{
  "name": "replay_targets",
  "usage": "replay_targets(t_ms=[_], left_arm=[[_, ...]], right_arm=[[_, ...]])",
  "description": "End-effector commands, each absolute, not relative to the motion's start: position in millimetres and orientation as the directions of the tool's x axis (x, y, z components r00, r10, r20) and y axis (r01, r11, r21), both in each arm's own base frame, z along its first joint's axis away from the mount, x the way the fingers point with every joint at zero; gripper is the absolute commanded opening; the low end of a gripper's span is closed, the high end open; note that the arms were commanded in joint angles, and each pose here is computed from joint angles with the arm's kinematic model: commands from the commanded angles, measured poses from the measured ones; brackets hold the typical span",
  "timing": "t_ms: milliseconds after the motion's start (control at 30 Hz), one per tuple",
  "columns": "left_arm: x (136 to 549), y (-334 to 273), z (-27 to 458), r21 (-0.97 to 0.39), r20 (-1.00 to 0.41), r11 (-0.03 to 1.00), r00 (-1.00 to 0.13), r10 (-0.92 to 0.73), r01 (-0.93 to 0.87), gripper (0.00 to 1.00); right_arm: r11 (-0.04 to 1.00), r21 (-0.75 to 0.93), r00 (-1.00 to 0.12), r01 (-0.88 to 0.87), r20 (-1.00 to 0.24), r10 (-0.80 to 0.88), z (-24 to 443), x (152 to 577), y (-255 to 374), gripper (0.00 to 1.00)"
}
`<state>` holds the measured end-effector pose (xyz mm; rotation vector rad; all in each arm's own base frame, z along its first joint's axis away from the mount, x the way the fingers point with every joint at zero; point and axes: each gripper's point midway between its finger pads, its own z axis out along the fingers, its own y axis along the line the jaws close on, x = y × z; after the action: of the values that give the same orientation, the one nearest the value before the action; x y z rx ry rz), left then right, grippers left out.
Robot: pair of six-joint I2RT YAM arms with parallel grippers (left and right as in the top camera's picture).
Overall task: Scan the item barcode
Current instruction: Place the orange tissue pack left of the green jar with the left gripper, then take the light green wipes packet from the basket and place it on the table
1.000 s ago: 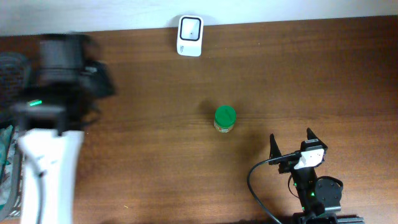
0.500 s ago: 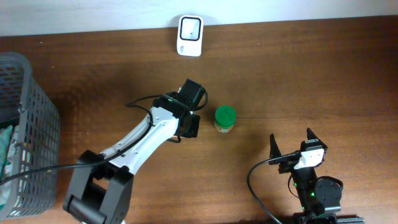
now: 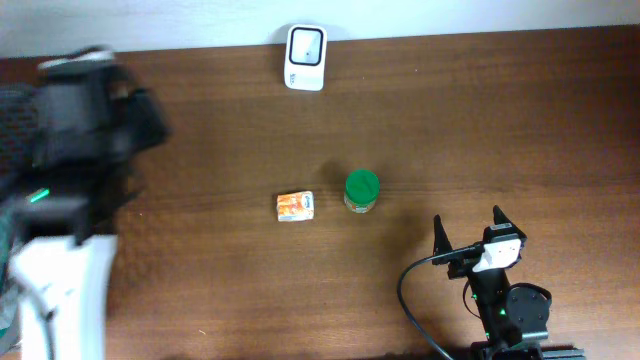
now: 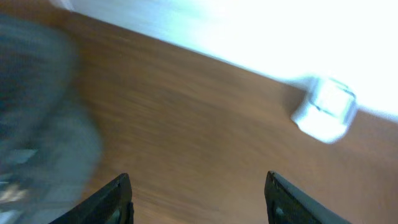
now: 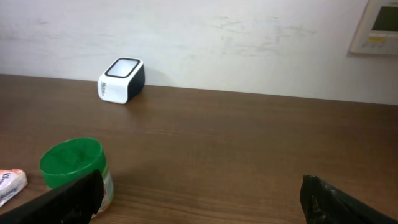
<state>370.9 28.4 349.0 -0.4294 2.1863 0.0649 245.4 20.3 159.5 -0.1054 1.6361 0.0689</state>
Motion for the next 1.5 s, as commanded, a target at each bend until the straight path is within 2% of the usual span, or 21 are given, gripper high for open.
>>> replay_targets(t_ms=[0, 133, 200, 300, 433, 533, 633, 700, 800, 867, 933, 967, 1000, 1033, 1067, 1167, 1233, 1267, 1333, 1467], left_arm=[[327, 156, 371, -0.046, -0.84, 0.735, -0.372, -0.395, -0.677, 0.62], [287, 254, 344, -0.014, -0.804, 0.513, -0.295, -0.516, -0.858, 0.64], [271, 297, 310, 0.028, -0.752, 0.412, -0.291, -0.592, -0.911, 0.64], [263, 333, 254, 0.11, -0.652, 0.361, -0.341, -0.677, -0.926, 0.6], [274, 352, 181, 0.238, -0.507, 0.449, -0.505, -0.699, -0.861, 0.56], [268, 364, 144, 0.328, -0.478, 0.431, -0.541, -0.691, -0.841, 0.54], [285, 374, 112, 0.398, -0.45, 0.563, -0.689, -0.568, -0.724, 0.56], [300, 374, 96, 0.397, -0.439, 0.634, -0.744, -0.504, -0.664, 0.57], [304, 379, 67, 0.408, -0.402, 0.653, -0.768, -0.499, -0.638, 0.56], [309, 373, 43, 0.386, -0.351, 0.717, -0.811, -0.468, -0.581, 0.56], [308, 370, 25, 0.384, -0.313, 0.732, -0.825, -0.47, -0.563, 0.54], [306, 369, 19, 0.383, -0.3, 0.736, -0.828, -0.473, -0.559, 0.49], [305, 368, 16, 0.382, -0.29, 0.738, -0.83, -0.476, -0.556, 0.11], [303, 370, 18, 0.397, -0.288, 0.729, -0.83, -0.477, -0.557, 0.02], [300, 372, 20, 0.423, -0.28, 0.716, -0.832, -0.48, -0.555, 0.0], [301, 371, 44, 0.429, -0.309, 0.699, -0.82, -0.482, -0.572, 0.0], [307, 371, 83, 0.406, -0.412, 0.653, -0.766, -0.494, -0.639, 0.0], [317, 363, 116, 0.338, -0.506, 0.626, -0.696, -0.509, -0.703, 0.0], [339, 333, 181, 0.177, -0.652, 0.641, -0.577, -0.492, -0.747, 0.0], [348, 257, 322, 0.107, -0.862, 0.723, -0.426, -0.275, -0.683, 0.0]], right_arm=[[0.993, -0.011, -0.07, -0.122, -0.997, -0.02, 157, 245, 23, 0.98], [0.993, -0.011, -0.07, -0.122, -0.997, -0.02, 157, 245, 23, 0.98], [0.993, -0.011, -0.07, -0.122, -0.997, -0.02, 157, 245, 23, 0.98], [0.993, -0.011, -0.07, -0.122, -0.997, -0.02, 157, 245, 23, 0.98], [0.993, -0.011, -0.07, -0.122, -0.997, -0.02, 157, 245, 23, 0.98], [0.993, -0.011, -0.07, -0.122, -0.997, -0.02, 157, 245, 23, 0.98], [0.993, -0.011, -0.07, -0.122, -0.997, -0.02, 157, 245, 23, 0.98], [0.993, -0.011, -0.07, -0.122, -0.997, -0.02, 157, 245, 23, 0.98], [0.993, -0.011, -0.07, -0.122, -0.997, -0.02, 157, 245, 23, 0.98], [0.993, -0.011, -0.07, -0.122, -0.997, -0.02, 157, 245, 23, 0.99], [0.993, -0.011, -0.07, -0.122, -0.997, -0.02, 157, 245, 23, 0.98], [0.993, -0.011, -0.07, -0.122, -0.997, -0.02, 157, 245, 23, 0.98], [0.993, -0.011, -0.07, -0.122, -0.997, -0.02, 157, 245, 23, 0.98], [0.993, -0.011, -0.07, -0.122, -0.997, -0.02, 157, 245, 23, 0.98], [0.993, -0.011, -0.07, -0.122, -0.997, -0.02, 157, 245, 23, 0.98], [0.993, -0.011, -0.07, -0.122, -0.997, -0.02, 157, 245, 23, 0.98], [0.993, -0.011, -0.07, -0.122, -0.997, -0.02, 157, 245, 23, 0.98], [0.993, -0.011, -0.07, -0.122, -0.997, -0.02, 157, 245, 23, 0.98], [0.993, -0.011, -0.07, -0.122, -0.997, -0.02, 157, 245, 23, 0.98], [0.993, -0.011, -0.07, -0.122, -0.997, -0.02, 157, 245, 23, 0.98]])
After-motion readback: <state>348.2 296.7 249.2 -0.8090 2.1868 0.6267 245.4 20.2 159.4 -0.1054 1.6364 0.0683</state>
